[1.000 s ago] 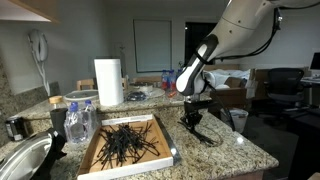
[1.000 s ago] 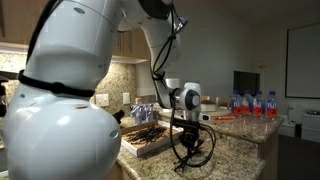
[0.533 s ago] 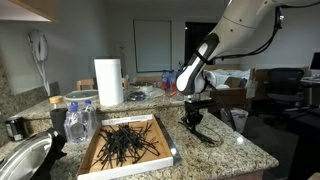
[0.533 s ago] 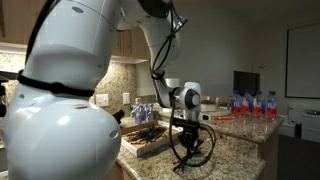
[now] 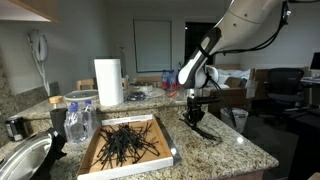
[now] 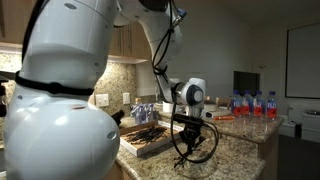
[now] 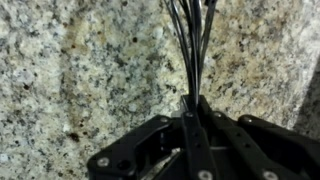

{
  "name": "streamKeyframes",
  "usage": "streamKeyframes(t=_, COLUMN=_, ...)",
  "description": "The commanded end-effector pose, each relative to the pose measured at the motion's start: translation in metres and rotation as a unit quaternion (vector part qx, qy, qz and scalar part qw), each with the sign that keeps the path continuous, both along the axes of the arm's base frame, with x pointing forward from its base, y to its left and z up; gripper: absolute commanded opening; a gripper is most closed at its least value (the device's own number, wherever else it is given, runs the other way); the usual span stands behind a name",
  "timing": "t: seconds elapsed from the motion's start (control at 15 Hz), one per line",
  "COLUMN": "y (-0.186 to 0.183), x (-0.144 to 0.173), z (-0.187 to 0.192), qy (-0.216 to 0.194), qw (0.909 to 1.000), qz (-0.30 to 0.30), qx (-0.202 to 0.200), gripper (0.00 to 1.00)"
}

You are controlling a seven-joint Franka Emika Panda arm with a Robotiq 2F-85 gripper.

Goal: Put the black objects into the box

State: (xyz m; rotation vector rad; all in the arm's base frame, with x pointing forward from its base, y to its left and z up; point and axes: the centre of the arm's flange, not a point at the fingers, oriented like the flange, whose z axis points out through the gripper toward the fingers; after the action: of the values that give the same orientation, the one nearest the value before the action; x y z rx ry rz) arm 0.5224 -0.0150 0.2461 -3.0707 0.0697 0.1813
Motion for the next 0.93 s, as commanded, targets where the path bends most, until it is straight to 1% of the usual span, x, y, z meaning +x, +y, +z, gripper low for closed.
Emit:
streamKeyframes(t=0.0, y=-0.002, x=-0.014, z=0.020, qy=-0.003, qw=0.9997, qz=0.015, qx=0.017, gripper=0.08)
streamKeyframes(t=0.2, y=0.009, x=-0.013, z=0.034, qy=-0.003, qw=0.9995, qz=0.028, qx=0.013, gripper=0.08)
streamKeyframes(t=0.33, y=0.030, x=-0.020, z=0.060, qy=-0.006, qw=0.9991, qz=0.041, qx=0.011, gripper=0.08)
streamKeyframes(t=0.53, y=0.077, x=-0.025, z=0.097, qy=-0.013, qw=0.9965, qz=0.082, qx=-0.004, gripper=0.08)
streamKeyframes(t=0.8, y=0.167, x=-0.018, z=0.145, qy=-0.026, qw=0.9873, qz=0.155, qx=-0.023, gripper=0.08)
streamKeyframes(t=0.87, y=0.169, x=-0.009, z=0.138, qy=-0.030, qw=0.9847, qz=0.169, qx=-0.029, gripper=0.08)
